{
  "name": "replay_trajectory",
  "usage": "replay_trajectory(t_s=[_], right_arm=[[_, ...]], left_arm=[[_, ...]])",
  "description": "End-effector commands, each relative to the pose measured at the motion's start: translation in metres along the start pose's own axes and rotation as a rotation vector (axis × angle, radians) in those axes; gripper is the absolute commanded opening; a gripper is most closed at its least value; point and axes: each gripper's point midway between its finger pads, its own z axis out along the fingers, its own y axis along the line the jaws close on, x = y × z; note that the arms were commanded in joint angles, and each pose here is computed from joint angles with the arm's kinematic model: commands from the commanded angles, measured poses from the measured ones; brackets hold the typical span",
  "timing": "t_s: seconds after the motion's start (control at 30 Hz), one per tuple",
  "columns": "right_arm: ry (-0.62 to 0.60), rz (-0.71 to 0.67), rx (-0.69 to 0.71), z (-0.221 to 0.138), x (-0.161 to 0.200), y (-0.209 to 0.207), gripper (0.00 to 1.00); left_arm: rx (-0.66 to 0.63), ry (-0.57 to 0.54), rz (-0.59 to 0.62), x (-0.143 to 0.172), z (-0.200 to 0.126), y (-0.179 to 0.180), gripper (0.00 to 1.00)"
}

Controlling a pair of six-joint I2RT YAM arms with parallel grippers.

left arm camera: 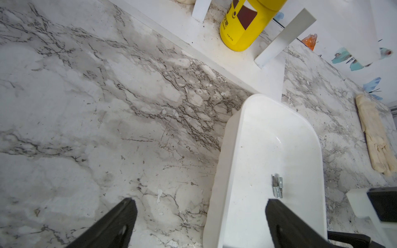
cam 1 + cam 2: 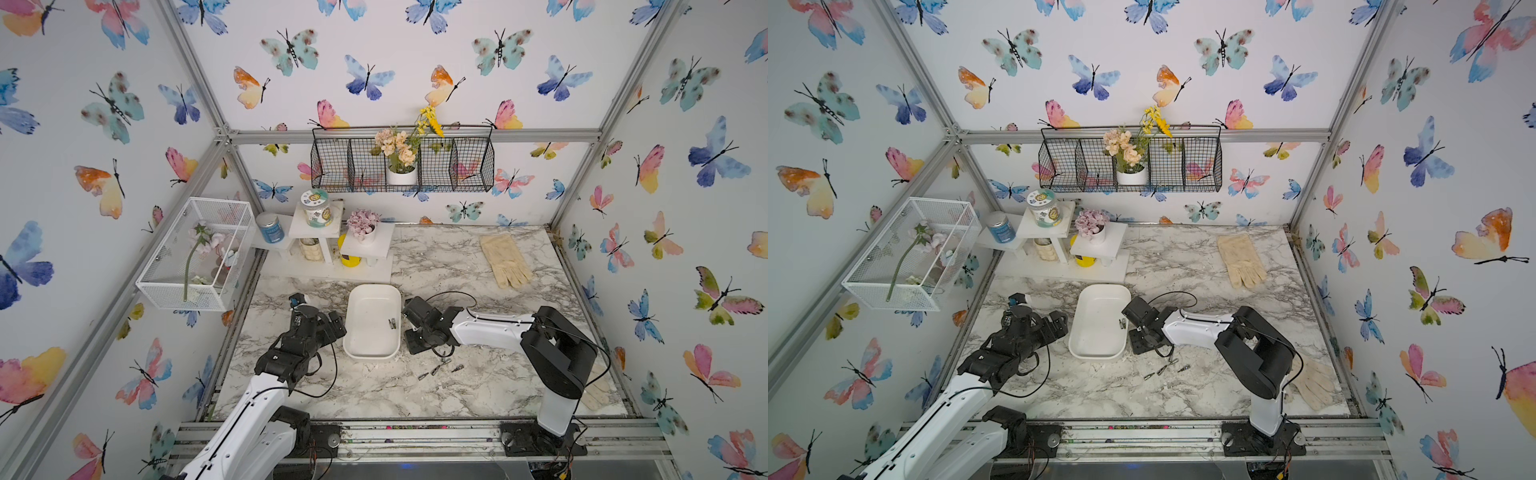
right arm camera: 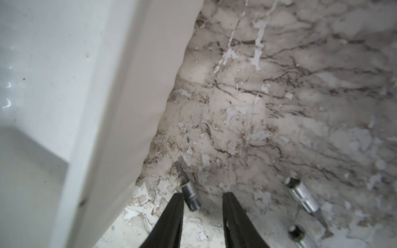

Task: Put the bit on the desktop into the storage box
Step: Pick up the screwdriver bit from the center of the board.

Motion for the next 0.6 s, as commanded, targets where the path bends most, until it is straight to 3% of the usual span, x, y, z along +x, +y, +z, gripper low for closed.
replay_trajectory(t_s=[0.0, 0.57], right_arm=[[0.001, -0.001, 0.019, 0.0036, -0.0029, 0.001, 0.34], [0.019, -0.022, 0.061, 0.0108, 0.0039, -0.0084, 0.18]], left_arm=[[0.03, 0.014, 0.016, 0.0029, 0.0015, -0.004, 0.99], [0.036, 0.02, 0.015, 0.0044, 0.0023, -0.0046, 0.99]])
